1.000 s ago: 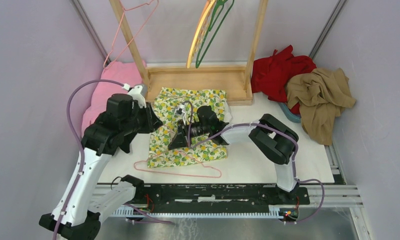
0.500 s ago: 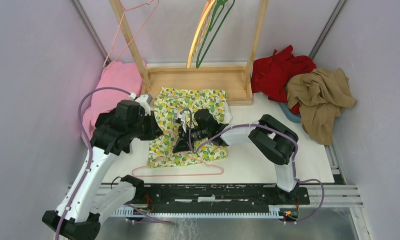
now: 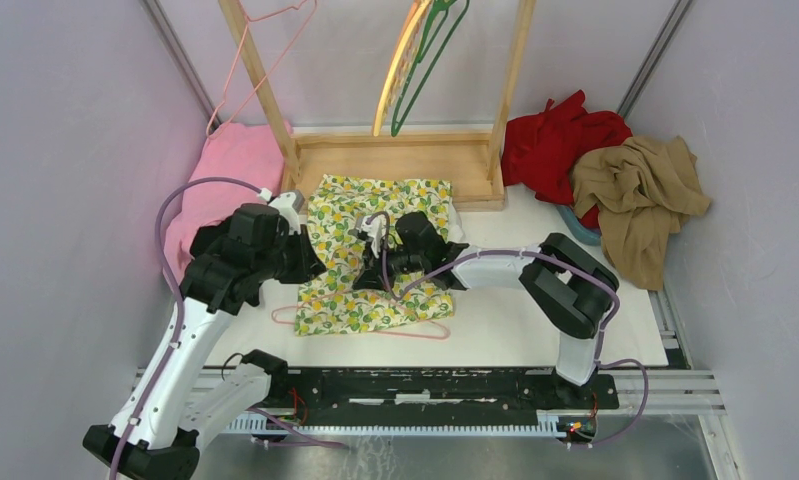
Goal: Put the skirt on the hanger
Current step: Hang the skirt on the hanger.
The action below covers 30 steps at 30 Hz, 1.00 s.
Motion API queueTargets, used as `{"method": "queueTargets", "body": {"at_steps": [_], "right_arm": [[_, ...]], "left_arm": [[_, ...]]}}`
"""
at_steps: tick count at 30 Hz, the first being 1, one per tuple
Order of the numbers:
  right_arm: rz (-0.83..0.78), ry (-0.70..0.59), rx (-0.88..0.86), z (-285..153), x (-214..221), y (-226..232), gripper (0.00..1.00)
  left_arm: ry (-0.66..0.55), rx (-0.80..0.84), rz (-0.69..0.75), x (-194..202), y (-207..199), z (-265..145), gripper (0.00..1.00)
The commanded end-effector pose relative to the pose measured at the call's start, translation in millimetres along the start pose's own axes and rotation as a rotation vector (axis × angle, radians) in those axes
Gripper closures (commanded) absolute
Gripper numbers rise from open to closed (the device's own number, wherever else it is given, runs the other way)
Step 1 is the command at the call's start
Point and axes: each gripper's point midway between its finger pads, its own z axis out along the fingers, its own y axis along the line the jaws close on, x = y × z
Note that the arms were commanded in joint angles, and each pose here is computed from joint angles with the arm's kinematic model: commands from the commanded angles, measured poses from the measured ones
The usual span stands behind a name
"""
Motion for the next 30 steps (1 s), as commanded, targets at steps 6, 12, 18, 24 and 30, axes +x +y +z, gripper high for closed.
{"method": "queueTargets", "body": {"at_steps": [6,12,18,24,30], "right_arm": [[-0.042,0.117,0.241,-26.1,41.0,-53.9,0.99],[-0.012,0.115,0.317,-53.1,46.7,-73.5,0.99],[-0.021,0.12,0.395,-79.1,44.9,-91.1,0.99],[-0.095,0.186,0.441,-90.1,28.3,-102.1,0.99],[-0.12,0.175,0.422,-88.1,9.6,-106.4,0.99]], "left_arm": [[-0.029,0.006,0.014,-5.0,-2.5,0.0,0.84],[-0.005,-0.001,0.015,2.8,-3.4,4.8,0.84],[0.045,-0.009,0.065,25.1,-24.0,22.4,0.86],[0.114,0.008,0.104,64.0,-51.1,45.1,0.88],[0.125,0.036,0.122,89.7,-72.7,60.3,0.88]]}}
